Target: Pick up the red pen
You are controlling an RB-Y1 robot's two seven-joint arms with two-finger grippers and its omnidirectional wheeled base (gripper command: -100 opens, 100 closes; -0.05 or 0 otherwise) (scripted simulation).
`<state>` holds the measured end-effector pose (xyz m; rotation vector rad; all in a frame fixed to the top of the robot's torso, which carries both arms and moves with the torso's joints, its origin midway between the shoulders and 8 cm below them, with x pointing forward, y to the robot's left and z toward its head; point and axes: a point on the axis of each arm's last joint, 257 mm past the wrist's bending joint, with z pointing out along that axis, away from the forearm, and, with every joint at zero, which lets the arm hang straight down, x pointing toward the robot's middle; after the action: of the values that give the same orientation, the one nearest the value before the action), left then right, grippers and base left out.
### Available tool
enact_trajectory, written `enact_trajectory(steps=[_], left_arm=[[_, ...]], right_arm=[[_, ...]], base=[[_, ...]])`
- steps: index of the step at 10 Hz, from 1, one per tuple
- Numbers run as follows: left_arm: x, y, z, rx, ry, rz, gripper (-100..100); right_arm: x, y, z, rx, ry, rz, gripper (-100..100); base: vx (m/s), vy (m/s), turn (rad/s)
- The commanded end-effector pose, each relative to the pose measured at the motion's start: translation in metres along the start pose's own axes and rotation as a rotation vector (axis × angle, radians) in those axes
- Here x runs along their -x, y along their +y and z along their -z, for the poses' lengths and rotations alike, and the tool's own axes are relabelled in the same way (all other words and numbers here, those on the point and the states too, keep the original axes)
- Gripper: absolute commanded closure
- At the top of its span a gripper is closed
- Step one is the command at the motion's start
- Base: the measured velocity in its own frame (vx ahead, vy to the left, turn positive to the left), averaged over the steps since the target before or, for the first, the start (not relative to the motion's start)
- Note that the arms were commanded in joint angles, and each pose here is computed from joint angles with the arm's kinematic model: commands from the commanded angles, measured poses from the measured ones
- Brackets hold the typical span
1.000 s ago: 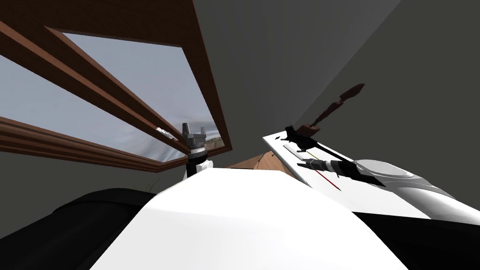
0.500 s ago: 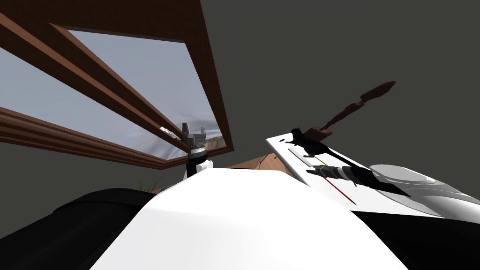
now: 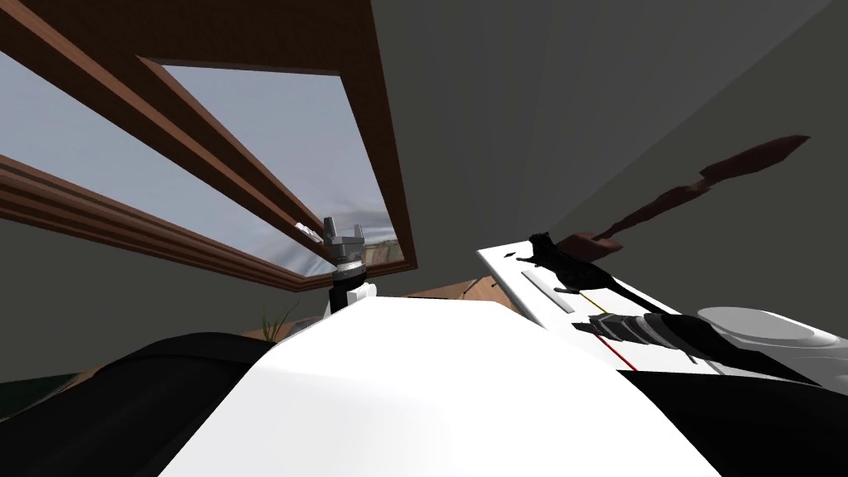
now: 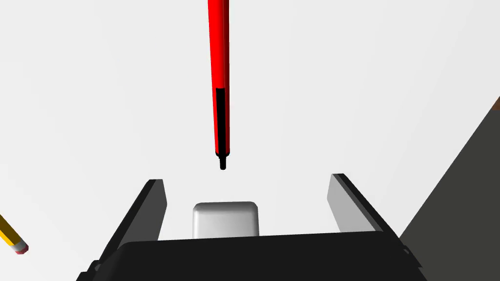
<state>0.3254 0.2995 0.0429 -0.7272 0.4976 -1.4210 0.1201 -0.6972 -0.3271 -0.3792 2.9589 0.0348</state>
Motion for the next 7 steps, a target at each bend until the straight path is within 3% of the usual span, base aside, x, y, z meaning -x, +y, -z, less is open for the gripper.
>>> enact_trajectory(steps=[1, 5, 6, 7], left_arm=[[0.0, 0.0, 0.0, 0.0, 0.0, 0.0, 0], [0.0, 0.001, 0.001, 0.003, 0.0, 0.001, 0], [0.0, 0.001, 0.001, 0.003, 0.0, 0.001, 0], [0.0, 0.001, 0.001, 0.003, 0.0, 0.001, 0]], right_arm=[[-0.011, -0.006, -0.001, -0.012, 0.027, -0.012, -100], [-0.042, -0.013, 0.006, -0.036, 0.096, -0.047, -100], [-0.035, -0.012, 0.004, -0.032, 0.08, -0.042, -100], [-0.036, -0.013, 0.004, -0.032, 0.083, -0.042, 0]], base=[[0.031, 0.004, 0.057], [0.012, 0.006, 0.046], [0.007, 0.003, 0.013], [0.0, 0.0, 0.0]])
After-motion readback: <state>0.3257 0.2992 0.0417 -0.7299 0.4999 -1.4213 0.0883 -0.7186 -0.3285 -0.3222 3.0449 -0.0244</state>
